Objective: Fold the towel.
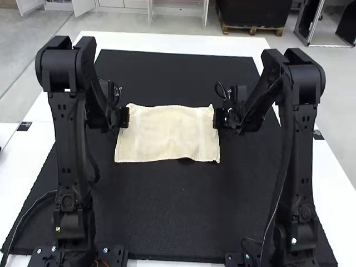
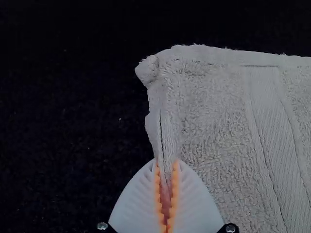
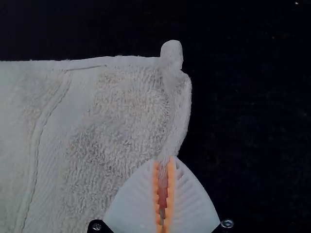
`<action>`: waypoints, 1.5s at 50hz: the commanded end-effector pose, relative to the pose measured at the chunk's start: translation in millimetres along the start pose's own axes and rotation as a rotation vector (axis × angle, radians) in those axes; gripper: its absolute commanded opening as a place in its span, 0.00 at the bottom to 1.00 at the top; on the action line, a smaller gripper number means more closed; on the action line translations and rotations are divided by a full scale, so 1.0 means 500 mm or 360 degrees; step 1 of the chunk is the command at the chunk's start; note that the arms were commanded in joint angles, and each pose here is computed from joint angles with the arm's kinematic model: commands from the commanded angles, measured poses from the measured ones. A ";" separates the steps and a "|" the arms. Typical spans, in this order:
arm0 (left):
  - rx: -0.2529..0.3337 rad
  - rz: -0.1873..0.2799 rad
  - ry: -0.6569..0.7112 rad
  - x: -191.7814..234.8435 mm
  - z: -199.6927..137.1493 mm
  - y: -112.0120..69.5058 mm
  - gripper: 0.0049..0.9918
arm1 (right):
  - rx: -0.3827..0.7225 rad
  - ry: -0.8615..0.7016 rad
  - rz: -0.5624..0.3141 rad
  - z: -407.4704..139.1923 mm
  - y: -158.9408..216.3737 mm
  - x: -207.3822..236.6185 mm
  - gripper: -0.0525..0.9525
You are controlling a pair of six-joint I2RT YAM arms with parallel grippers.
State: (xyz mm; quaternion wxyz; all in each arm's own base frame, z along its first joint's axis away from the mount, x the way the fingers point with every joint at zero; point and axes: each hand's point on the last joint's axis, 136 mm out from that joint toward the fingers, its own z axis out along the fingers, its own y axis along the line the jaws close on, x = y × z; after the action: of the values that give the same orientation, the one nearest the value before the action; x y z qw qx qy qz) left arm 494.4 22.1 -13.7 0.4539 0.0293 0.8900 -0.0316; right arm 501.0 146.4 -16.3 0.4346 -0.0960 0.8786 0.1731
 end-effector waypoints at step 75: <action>0.0187 -0.0062 -0.0135 -0.091 -0.152 -0.028 0.01 | -0.0231 -0.0135 0.0103 -0.184 0.011 -0.112 0.04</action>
State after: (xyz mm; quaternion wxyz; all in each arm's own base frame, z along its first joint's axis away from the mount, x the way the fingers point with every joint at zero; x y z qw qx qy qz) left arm 462.6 12.0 55.4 0.4775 0.0313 0.8731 -0.0934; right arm 469.5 120.0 62.1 0.4468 -0.0889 0.8558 0.2449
